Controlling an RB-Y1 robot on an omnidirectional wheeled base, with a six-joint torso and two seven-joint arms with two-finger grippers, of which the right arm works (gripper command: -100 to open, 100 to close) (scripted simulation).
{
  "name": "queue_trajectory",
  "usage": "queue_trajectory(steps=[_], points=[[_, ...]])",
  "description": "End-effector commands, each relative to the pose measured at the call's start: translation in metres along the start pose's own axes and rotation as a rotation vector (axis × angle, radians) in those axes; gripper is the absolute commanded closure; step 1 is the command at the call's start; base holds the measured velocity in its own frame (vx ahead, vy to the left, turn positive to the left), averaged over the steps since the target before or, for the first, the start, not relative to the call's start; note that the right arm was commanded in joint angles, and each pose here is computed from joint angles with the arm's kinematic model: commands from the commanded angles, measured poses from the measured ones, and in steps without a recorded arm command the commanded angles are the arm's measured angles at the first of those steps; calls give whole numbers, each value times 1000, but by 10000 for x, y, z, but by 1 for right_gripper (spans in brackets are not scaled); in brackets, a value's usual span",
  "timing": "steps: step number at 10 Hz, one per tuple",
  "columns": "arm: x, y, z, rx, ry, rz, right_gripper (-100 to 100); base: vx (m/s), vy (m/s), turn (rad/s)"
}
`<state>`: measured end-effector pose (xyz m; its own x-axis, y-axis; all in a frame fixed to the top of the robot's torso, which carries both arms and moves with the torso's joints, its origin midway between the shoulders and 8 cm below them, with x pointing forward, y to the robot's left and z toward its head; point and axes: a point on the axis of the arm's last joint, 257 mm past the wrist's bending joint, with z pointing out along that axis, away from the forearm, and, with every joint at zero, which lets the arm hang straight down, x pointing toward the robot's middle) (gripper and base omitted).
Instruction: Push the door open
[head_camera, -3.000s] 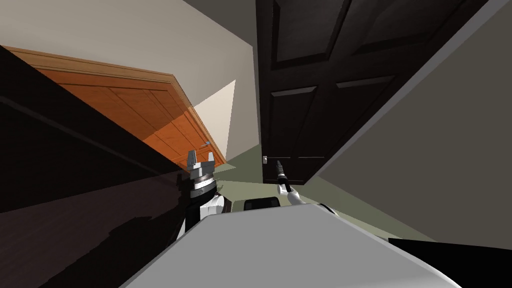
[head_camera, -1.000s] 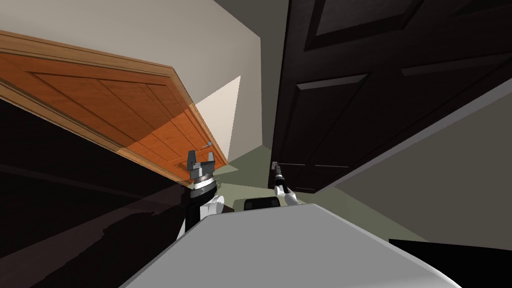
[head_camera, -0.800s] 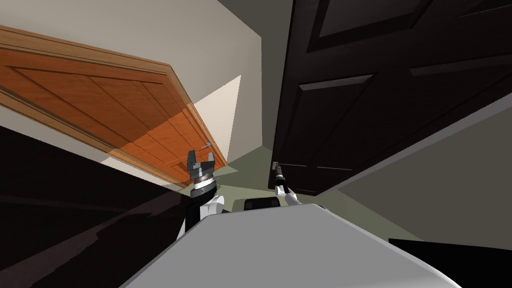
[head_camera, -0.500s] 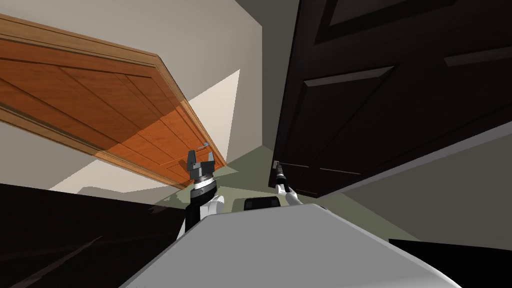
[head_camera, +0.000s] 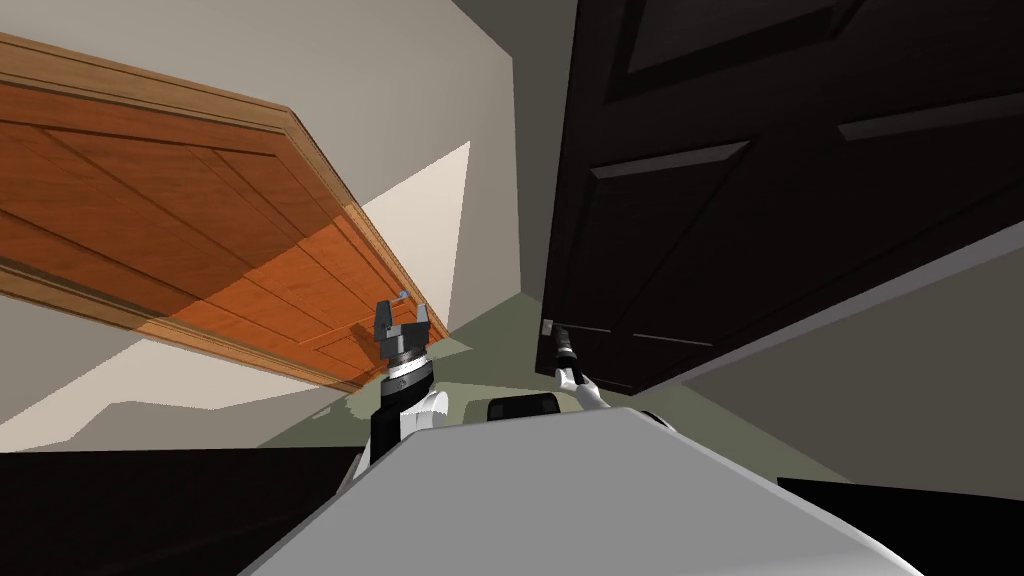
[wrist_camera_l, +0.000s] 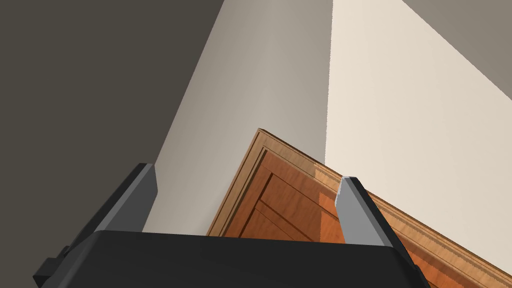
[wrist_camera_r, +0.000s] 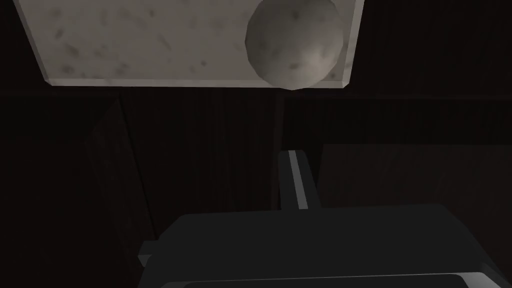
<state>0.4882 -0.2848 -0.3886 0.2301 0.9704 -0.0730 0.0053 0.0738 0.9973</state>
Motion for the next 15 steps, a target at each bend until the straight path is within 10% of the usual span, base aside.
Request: queue_trajectory(steps=[1, 15], points=[[18, 25, 13, -10, 5, -6, -100, -22, -41, -65], [425, 73, -77, -26, 49, -2, -100, -22, -25, -59]])
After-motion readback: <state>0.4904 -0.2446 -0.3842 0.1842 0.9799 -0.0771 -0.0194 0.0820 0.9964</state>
